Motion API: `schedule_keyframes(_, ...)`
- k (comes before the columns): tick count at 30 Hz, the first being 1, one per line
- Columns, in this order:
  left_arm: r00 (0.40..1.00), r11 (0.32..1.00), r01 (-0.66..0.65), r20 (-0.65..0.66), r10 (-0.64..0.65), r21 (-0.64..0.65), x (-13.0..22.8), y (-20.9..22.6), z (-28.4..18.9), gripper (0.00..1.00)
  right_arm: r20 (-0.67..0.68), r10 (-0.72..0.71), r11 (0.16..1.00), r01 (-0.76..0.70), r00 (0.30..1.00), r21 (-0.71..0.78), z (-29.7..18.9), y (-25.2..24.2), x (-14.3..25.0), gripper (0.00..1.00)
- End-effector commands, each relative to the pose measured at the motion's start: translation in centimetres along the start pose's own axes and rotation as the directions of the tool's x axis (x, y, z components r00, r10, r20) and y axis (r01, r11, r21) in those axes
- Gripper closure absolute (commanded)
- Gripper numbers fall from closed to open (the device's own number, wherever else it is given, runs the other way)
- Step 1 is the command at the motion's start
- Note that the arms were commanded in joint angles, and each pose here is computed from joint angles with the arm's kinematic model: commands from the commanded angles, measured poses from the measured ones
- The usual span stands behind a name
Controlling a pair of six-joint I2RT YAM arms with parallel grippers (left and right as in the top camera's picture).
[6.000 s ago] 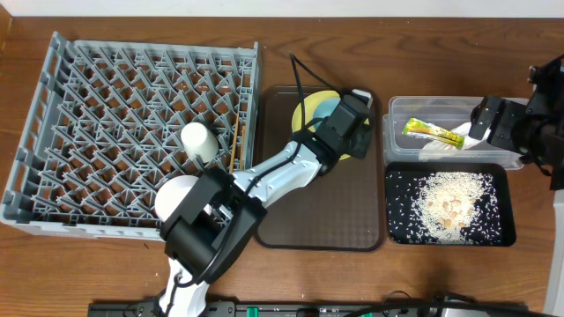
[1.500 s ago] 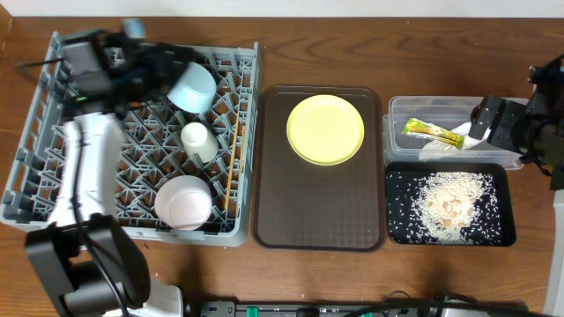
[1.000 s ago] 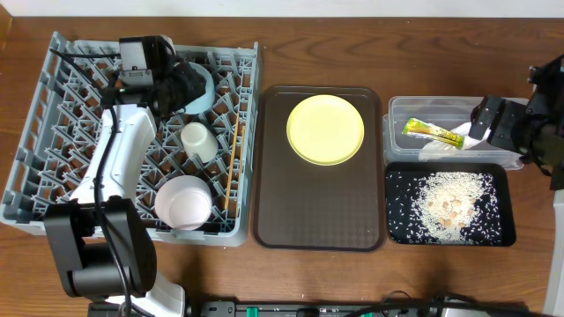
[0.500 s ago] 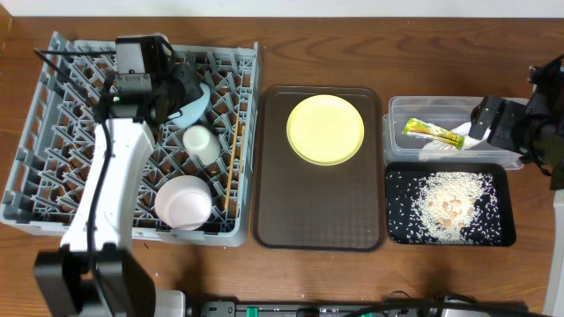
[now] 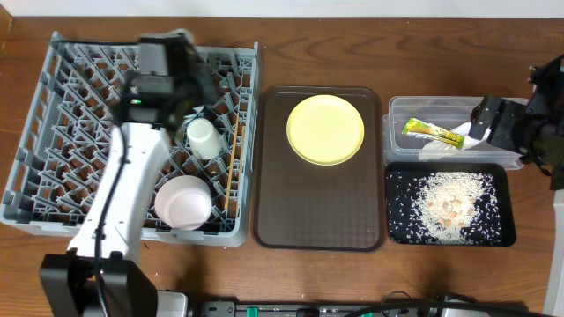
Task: Sort waste into correct bins and load items into the dishwasher
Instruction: 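Move the left gripper back to the yellow plate on the brown tray, then grasp the edge of the yellow plate with the left gripper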
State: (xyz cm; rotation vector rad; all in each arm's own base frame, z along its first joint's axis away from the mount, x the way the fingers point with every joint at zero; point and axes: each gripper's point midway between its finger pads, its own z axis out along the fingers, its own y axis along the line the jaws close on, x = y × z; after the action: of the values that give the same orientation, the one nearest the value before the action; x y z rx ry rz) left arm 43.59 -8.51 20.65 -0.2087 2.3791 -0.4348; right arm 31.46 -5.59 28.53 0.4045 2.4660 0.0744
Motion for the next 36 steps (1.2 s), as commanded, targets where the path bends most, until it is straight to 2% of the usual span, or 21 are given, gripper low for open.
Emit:
schedule_keyframes(1, 0.992, 0.987, -0.103, -0.066, 0.112, 0.126, 2.9, -5.4, 0.5, 0.66, 0.009, 0.016, 1.0, -0.016, 1.0, -0.003, -0.3, 0.0, -0.3, 0.01)
schedule_keyframes(3, 0.982, 0.975, -0.15, -0.091, 0.166, 0.166, 4.7, -8.1, 0.8, 0.61, 0.009, 0.016, 1.0, -0.016, 1.0, -0.003, -0.3, 0.0, -0.3, 0.01)
schedule_keyframes(4, 0.973, 0.966, -0.178, -0.111, 0.201, 0.19, 6.1, -9.6, 1.0, 0.48, 0.009, 0.016, 1.0, -0.016, 1.0, -0.003, -0.3, 0.0, -0.3, 0.01)
schedule_keyframes(5, 0.968, 0.96, -0.194, -0.121, 0.221, 0.201, 6.8, -10.5, 1.3, 0.4, 0.009, 0.016, 1.0, -0.016, 1.0, -0.003, -0.3, 0.0, -0.3, 0.01)
schedule_keyframes(7, 0.953, 0.948, -0.23, -0.149, 0.265, 0.218, 8.8, -12.2, 2.1, 0.33, 0.009, 0.016, 1.0, -0.016, 1.0, -0.003, -0.3, 0.0, -0.3, 0.01)
schedule_keyframes(8, 0.944, 0.942, -0.248, -0.164, 0.287, 0.225, 9.9, -12.9, 2.6, 0.26, 0.009, 0.016, 1.0, -0.016, 1.0, -0.003, -0.3, 0.0, -0.3, 0.01)
schedule_keyframes(9, 0.935, 0.935, -0.264, -0.176, 0.309, 0.236, 10.9, -13.7, 3.1, 0.14, 0.009, 0.016, 1.0, -0.016, 1.0, -0.003, -0.3, 0.0, -0.3, 0.01)
schedule_keyframes(11, 0.916, 0.919, -0.293, -0.199, 0.349, 0.263, 13.0, -15.3, 4.4, 0.1, 0.009, 0.016, 1.0, -0.016, 1.0, -0.003, -0.3, 0.0, -0.3, 0.01)
schedule_keyframes(13, 0.897, 0.906, -0.32, -0.218, 0.383, 0.276, 15.1, -16.5, 5.8, 0.1, 0.009, 0.016, 1.0, -0.016, 1.0, -0.003, -0.3, 0.0, -0.3, 0.01)
schedule_keyframes(15, 0.884, 0.898, -0.347, -0.226, 0.41, 0.272, 16.7, -17.1, 7.2, 0.3, 0.009, 0.016, 1.0, -0.016, 1.0, -0.003, -0.3, 0.0, -0.3, 0.01)
schedule_keyframes(19, 0.861, 0.876, -0.377, -0.235, 0.452, 0.301, 19.7, -18.7, 9.5, 0.55, 0.009, 0.016, 1.0, -0.016, 1.0, -0.003, -0.3, 0.0, -0.3, 0.01)
schedule_keyframes(25, 0.83, 0.848, -0.414, -0.246, 0.501, 0.332, 23.2, -20.3, 11.1, 0.56, 0.009, 0.016, 1.0, -0.016, 1.0, -0.003, -0.3, 0.0, -0.3, 0.01)
schedule_keyframes(36, 0.797, 0.851, -0.49, -0.297, 0.525, 0.19, 25.9, -16.9, 14.8, 0.55, 0.009, 0.016, 1.0, -0.016, 1.0, -0.003, -0.3, 0.0, -0.3, 0.01)
